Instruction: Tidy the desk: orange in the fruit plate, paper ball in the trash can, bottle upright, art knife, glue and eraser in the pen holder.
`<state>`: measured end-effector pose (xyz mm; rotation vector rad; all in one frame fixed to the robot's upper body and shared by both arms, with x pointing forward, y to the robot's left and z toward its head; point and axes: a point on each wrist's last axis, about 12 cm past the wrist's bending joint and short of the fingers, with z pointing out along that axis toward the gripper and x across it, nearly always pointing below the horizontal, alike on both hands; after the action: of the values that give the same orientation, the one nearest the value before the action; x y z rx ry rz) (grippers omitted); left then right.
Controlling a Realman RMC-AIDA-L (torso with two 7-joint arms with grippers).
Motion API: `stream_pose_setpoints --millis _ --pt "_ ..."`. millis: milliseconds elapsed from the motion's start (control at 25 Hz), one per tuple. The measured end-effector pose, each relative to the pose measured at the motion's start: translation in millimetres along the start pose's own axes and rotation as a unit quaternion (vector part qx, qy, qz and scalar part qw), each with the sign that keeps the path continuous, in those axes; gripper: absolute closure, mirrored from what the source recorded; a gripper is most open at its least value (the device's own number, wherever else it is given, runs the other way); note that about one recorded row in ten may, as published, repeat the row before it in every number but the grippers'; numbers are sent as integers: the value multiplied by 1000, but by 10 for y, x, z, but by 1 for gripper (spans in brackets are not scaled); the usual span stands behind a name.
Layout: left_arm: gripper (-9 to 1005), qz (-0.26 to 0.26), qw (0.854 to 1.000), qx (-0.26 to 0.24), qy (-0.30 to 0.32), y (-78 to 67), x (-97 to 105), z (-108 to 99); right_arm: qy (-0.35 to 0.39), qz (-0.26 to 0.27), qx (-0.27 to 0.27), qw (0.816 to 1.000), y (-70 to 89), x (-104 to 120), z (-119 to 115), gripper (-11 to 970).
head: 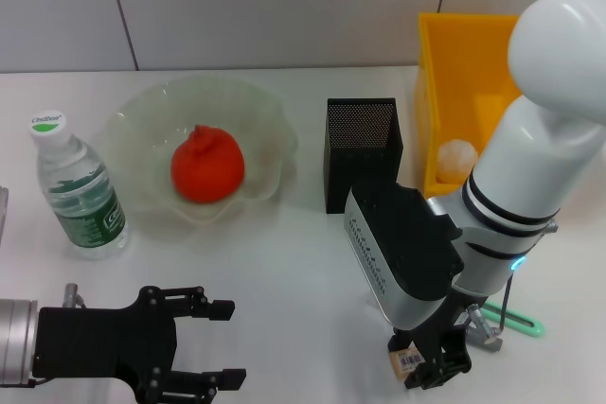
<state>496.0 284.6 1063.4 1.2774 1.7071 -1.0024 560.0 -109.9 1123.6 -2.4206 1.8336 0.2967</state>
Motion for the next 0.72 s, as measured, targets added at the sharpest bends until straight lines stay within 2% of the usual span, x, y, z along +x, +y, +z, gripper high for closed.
stream_pose_setpoints --millis 360,560,720 --pt "212 -1 1000 -5 -4 5 -4 -6 -1 0 5 1000 -12 -2 0 595" --pt "212 -1 1000 -5 -5 8 -7 -5 -5 -1 10 1000 -22 -12 -30 670" --pt "212 0 1000 -4 -5 10 -14 3 -14 0 12 1000 -29 -30 -76 684"
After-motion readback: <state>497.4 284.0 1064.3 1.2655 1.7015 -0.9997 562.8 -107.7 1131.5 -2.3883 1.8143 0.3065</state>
